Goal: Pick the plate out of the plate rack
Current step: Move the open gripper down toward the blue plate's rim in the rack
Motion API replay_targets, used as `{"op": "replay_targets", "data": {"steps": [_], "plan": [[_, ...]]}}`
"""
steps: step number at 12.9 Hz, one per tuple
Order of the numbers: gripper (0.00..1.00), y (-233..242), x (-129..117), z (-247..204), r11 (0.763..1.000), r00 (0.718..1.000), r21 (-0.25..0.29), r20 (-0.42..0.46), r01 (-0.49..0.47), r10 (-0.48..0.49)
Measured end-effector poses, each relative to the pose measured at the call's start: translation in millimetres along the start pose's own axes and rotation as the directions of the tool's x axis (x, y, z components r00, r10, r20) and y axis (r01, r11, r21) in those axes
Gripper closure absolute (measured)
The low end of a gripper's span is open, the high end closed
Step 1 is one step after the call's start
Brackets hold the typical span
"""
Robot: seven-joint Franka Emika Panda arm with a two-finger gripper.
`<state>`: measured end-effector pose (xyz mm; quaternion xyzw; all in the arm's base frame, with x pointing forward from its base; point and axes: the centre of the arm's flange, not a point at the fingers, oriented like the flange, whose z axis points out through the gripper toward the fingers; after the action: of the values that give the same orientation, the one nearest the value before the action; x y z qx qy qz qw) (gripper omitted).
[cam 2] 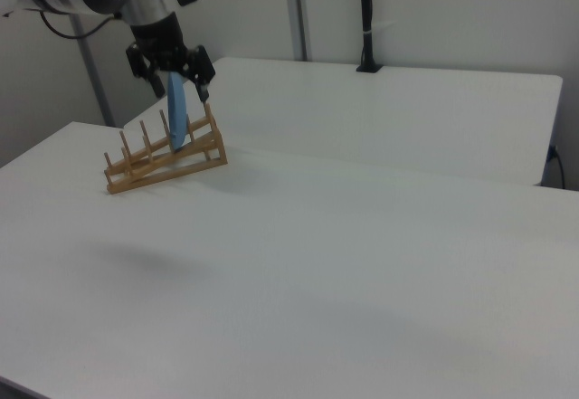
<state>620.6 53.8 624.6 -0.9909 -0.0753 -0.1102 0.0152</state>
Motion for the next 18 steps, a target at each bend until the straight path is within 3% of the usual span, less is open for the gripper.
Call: {"op": "replay_targets", "data": {"steps": [3, 5, 10, 14, 18], "plan": [[0.0, -30.9, 26.2, 1.4, 0.999, 0.985, -0.013, -0.163, 0.052, -0.053], [0.01, -48.9, 41.3, 18.6, 0.997, 0.971, -0.051, -0.229, 0.061, -0.071], [0.0, -115.1, 82.2, 112.4, 0.995, 0.894, -0.093, -0.447, -0.037, -0.008], [0.0, -145.1, 94.7, 134.2, 0.995, 0.858, -0.041, -0.511, -0.086, 0.053], [0.0, -177.0, 95.2, 147.8, 0.999, 0.856, -0.027, -0.516, -0.046, 0.026]]}}
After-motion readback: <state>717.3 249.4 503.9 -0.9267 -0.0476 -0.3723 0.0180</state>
